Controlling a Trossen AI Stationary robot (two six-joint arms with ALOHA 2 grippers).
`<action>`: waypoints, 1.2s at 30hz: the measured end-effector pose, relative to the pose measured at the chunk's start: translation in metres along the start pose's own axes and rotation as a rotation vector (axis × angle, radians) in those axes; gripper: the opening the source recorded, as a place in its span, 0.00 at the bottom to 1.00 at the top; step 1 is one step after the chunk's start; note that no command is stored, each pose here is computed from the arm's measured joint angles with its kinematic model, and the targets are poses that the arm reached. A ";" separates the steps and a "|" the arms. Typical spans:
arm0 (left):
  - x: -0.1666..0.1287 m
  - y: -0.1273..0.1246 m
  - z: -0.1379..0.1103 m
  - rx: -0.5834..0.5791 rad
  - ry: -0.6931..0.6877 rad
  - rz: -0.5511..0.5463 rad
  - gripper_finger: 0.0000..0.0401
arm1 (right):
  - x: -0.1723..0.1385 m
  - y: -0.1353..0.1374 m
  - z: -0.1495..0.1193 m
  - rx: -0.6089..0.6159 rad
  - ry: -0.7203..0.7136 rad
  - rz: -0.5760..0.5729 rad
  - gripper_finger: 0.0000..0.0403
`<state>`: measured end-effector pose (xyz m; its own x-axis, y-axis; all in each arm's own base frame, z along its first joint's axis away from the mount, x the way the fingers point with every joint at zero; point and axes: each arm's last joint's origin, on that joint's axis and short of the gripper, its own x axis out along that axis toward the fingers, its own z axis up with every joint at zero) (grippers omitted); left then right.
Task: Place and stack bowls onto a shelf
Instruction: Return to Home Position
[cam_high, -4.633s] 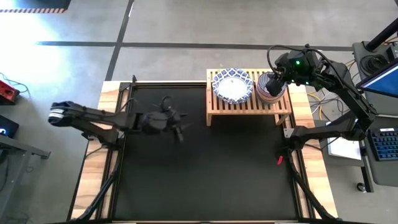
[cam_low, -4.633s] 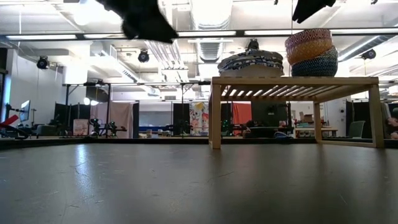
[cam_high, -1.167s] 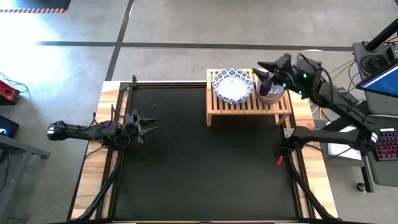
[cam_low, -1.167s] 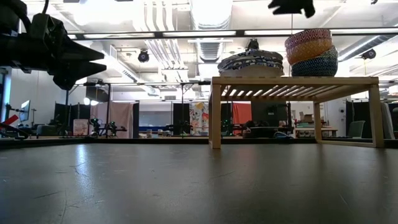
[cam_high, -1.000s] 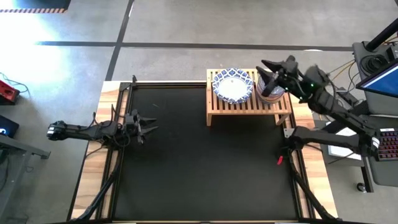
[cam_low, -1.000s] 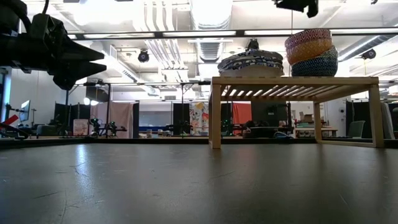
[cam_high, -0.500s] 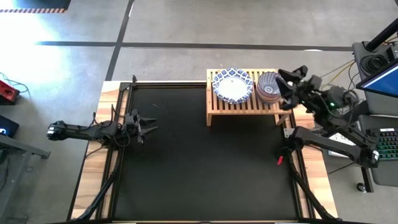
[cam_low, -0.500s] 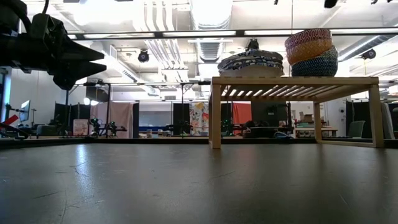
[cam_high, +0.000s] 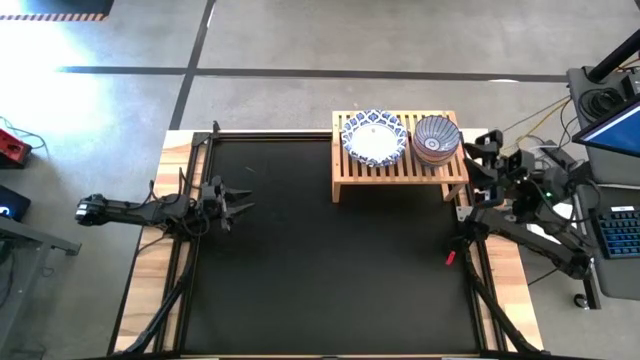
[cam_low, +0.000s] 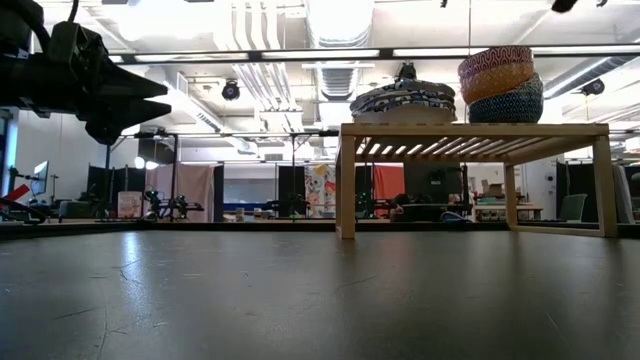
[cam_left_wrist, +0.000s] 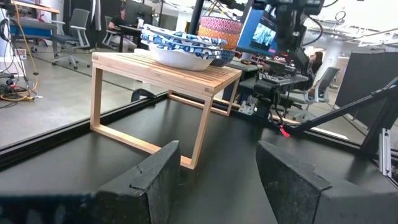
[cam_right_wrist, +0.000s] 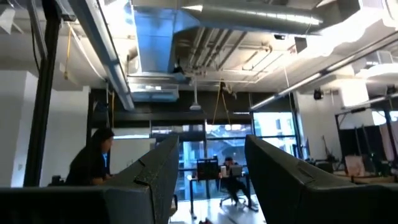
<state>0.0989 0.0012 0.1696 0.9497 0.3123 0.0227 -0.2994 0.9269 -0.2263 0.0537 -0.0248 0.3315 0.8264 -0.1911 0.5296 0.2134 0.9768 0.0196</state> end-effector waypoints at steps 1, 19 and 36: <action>0.000 0.000 0.000 0.000 0.000 0.000 0.48 | -0.003 0.000 -0.003 0.006 -0.002 0.000 0.43; 0.000 0.000 0.000 0.000 0.000 0.000 0.48 | -0.030 0.000 -0.048 0.076 0.028 0.005 0.43; 0.000 0.000 -0.001 0.002 0.006 0.002 0.48 | -0.032 0.012 -0.080 0.174 0.126 0.200 0.43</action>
<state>0.0993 0.0012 0.1691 0.9497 0.3128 0.0168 -0.3013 0.9268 -0.2240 0.0714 -0.0146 0.2475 0.9035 0.0065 0.4286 -0.0434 0.9961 0.0764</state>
